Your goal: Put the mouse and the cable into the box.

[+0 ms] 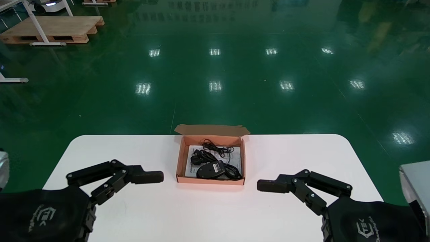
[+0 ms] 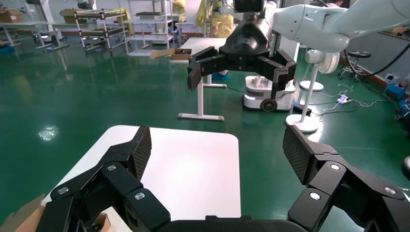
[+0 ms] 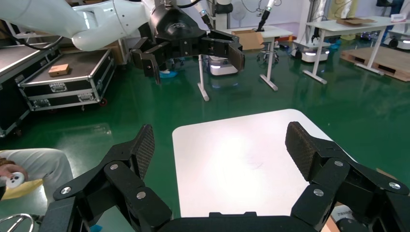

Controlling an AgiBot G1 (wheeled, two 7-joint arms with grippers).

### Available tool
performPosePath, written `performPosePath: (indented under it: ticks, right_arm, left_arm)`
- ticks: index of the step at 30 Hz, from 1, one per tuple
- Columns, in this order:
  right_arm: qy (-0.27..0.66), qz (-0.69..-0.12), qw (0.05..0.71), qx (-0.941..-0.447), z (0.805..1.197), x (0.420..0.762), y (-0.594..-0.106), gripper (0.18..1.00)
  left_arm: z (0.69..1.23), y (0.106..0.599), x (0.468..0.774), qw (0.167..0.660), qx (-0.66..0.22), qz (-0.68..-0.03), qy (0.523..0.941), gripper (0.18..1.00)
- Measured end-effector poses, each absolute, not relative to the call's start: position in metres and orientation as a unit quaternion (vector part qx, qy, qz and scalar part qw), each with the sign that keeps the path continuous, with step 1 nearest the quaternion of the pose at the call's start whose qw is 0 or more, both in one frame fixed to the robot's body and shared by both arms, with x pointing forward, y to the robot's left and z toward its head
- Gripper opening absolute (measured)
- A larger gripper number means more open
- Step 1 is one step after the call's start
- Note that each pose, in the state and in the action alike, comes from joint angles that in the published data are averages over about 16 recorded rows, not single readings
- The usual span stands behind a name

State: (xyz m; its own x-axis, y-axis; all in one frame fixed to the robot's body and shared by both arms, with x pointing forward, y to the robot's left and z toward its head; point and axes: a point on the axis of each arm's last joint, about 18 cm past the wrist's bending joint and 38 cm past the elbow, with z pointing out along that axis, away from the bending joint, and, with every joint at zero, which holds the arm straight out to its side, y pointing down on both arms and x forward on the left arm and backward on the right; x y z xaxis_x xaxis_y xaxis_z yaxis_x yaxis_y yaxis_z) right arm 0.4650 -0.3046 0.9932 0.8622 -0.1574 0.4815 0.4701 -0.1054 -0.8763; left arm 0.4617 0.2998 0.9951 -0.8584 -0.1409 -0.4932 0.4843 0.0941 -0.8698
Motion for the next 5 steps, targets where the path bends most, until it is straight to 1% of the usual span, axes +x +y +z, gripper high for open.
performPosePath:
  ticks: [5]
  right_arm:
    - [-0.109,-0.239,0.660,-0.704,0.9930,0.4672,-0.3041,1.001]
  left_arm:
    - [0.9945,0.2999,0.4644,0.238,0.118,-0.661,0.702,1.001]
